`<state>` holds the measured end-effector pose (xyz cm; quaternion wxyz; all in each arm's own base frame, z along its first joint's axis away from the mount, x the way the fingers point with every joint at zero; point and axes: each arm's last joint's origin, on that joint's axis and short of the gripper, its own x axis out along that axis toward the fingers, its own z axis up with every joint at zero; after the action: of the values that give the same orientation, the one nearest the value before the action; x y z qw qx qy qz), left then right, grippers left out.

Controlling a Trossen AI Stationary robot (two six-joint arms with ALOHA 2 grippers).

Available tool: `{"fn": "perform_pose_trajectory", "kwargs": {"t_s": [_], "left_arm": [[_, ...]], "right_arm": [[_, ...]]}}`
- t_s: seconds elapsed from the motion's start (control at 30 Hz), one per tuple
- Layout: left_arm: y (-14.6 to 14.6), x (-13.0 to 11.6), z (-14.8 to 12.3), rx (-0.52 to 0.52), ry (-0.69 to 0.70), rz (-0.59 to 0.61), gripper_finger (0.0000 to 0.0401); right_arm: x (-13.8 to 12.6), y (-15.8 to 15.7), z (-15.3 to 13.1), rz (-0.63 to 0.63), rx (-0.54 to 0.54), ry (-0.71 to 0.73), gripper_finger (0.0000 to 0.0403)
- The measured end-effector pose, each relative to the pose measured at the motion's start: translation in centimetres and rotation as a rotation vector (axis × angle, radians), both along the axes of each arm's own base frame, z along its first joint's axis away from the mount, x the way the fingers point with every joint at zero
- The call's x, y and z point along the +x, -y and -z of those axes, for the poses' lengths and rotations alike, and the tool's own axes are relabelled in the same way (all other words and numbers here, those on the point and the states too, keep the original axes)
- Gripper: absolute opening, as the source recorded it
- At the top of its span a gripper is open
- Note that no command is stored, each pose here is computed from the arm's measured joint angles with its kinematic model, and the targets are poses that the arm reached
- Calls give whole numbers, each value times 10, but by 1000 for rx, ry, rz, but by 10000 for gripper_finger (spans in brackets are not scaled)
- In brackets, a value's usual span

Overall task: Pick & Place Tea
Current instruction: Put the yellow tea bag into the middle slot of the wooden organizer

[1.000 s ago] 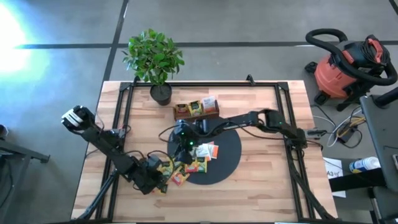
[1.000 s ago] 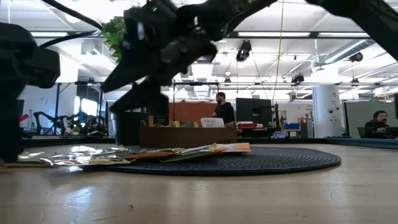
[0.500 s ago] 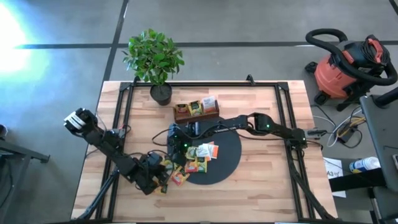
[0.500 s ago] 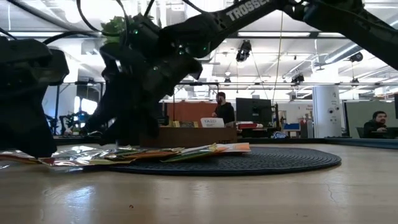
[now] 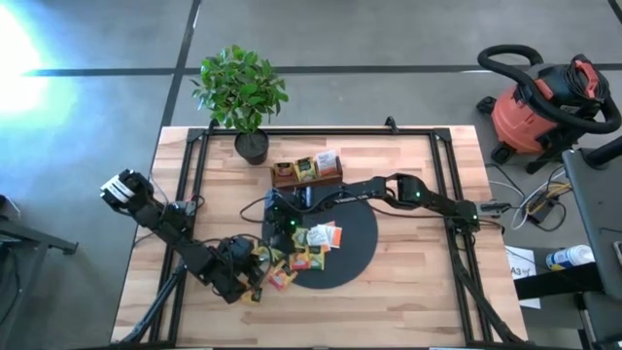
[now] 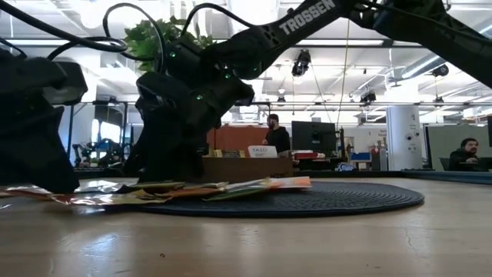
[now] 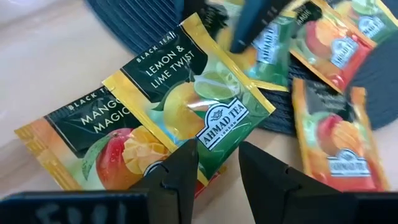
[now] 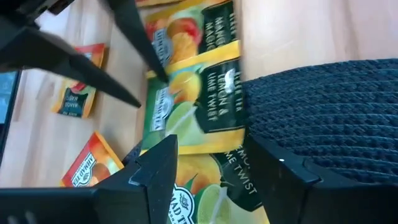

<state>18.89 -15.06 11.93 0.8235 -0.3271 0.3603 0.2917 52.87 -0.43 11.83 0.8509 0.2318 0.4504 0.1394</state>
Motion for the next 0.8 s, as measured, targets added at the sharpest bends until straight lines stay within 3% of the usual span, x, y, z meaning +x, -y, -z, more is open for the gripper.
{"fn": "perform_pose_trajectory", "kwargs": {"t_s": [0.43, 0.6, 0.8], "left_arm": [[-3, 3, 0, 26, 38, -21, 103], [-3, 4, 0, 37, 51, -24, 103], [-3, 4, -1, 39, 55, -25, 103]], "right_arm": [[4, -2, -5, -8, 41, 50, 117], [7, -1, -5, 93, 43, 36, 98], [7, 0, -5, 105, 39, 35, 79]]}}
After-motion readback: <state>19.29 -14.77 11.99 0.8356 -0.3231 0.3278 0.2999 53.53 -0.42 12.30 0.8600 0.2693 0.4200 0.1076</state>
